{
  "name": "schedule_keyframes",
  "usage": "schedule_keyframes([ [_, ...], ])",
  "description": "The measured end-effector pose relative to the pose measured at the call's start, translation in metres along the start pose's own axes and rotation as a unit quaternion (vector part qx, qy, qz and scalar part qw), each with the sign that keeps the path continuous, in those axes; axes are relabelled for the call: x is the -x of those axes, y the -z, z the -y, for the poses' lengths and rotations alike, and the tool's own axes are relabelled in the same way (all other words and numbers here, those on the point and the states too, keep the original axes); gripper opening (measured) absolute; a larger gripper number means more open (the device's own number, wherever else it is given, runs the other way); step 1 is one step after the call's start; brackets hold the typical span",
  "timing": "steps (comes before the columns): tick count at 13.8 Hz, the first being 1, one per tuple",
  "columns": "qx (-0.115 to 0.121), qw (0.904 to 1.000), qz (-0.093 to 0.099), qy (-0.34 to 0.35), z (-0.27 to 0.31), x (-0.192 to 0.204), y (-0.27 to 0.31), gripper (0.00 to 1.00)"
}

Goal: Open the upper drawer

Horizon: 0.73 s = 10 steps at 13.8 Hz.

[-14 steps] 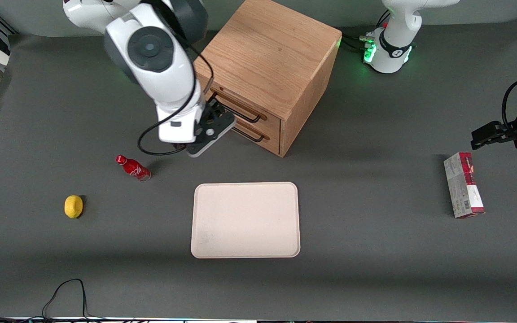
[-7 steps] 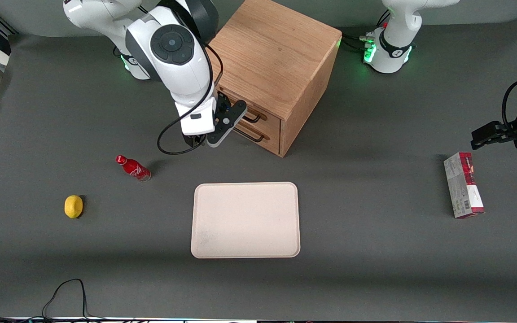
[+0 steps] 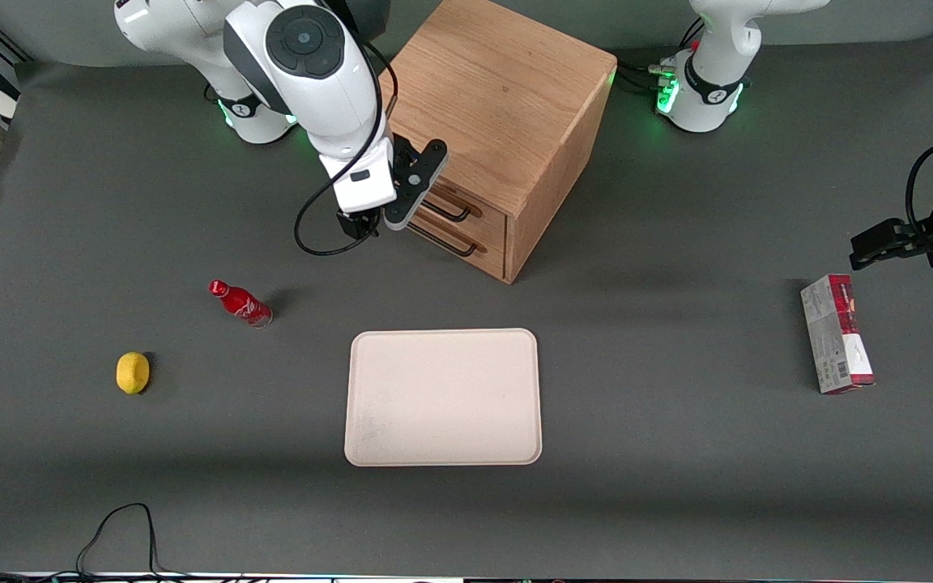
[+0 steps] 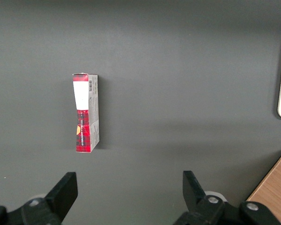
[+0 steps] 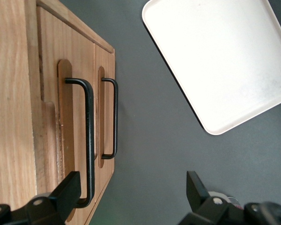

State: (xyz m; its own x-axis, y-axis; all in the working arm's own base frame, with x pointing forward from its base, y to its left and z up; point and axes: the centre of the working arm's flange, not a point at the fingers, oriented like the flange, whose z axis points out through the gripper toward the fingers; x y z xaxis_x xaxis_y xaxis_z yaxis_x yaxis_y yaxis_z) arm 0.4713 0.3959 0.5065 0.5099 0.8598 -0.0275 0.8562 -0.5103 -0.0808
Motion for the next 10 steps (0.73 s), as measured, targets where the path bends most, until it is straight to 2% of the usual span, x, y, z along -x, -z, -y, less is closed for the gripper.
schedule_keyframes([
  [5,-0.062,0.9977,-0.025,-0.008,-0.018,0.006,-0.001,1.00],
  [10,-0.072,0.9970,-0.025,-0.015,-0.021,0.008,-0.009,1.00],
])
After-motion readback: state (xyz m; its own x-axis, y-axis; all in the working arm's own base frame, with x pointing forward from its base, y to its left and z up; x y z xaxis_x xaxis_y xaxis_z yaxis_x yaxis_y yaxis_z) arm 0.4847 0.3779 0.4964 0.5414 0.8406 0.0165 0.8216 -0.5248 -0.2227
